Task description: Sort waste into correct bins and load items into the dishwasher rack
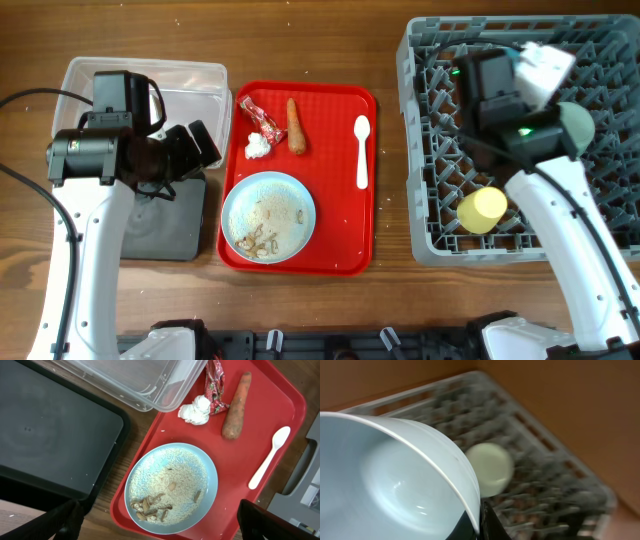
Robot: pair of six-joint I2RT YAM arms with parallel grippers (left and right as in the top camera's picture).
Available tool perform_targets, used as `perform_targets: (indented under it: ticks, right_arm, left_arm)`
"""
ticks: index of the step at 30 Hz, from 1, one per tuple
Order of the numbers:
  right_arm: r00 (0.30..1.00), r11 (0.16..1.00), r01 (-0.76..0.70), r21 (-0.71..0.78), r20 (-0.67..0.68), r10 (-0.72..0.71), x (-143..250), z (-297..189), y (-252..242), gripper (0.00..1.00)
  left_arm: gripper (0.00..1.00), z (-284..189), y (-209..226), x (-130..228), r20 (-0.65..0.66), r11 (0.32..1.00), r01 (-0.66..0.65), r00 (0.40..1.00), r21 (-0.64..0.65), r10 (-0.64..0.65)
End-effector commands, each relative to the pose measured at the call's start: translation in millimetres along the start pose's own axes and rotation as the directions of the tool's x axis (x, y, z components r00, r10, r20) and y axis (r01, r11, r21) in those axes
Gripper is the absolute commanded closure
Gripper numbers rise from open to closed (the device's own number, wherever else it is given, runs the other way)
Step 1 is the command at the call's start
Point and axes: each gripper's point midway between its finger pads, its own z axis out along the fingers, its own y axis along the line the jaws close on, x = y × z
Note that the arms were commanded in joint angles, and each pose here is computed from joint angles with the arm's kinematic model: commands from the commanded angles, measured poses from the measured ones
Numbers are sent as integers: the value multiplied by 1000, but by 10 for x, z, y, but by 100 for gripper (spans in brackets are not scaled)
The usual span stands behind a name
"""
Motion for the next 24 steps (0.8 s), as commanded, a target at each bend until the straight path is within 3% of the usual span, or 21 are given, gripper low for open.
perform_targets:
  ticks: [1,7,16,24]
  right_arm:
    - [1000,974,21,224,-17,-18,14,334,-479,96]
    - [994,961,39,272,-104,-11,169,637,-568,96]
    - [945,886,303,352,-234,-230,561,1114,-281,96]
    - [924,896,345,280,-268,-273,661,1152,-113,96]
  left_arm:
    - [0,-54,9,-24,23,1000,3,1000,0,-3]
    - [0,-54,8,-25,23,1000,3,1000,0,-3]
    - [0,-54,9,-24,23,1000,3,1000,0,-3]
    - [0,-54,9,-24,23,1000,3,1000,0,-3]
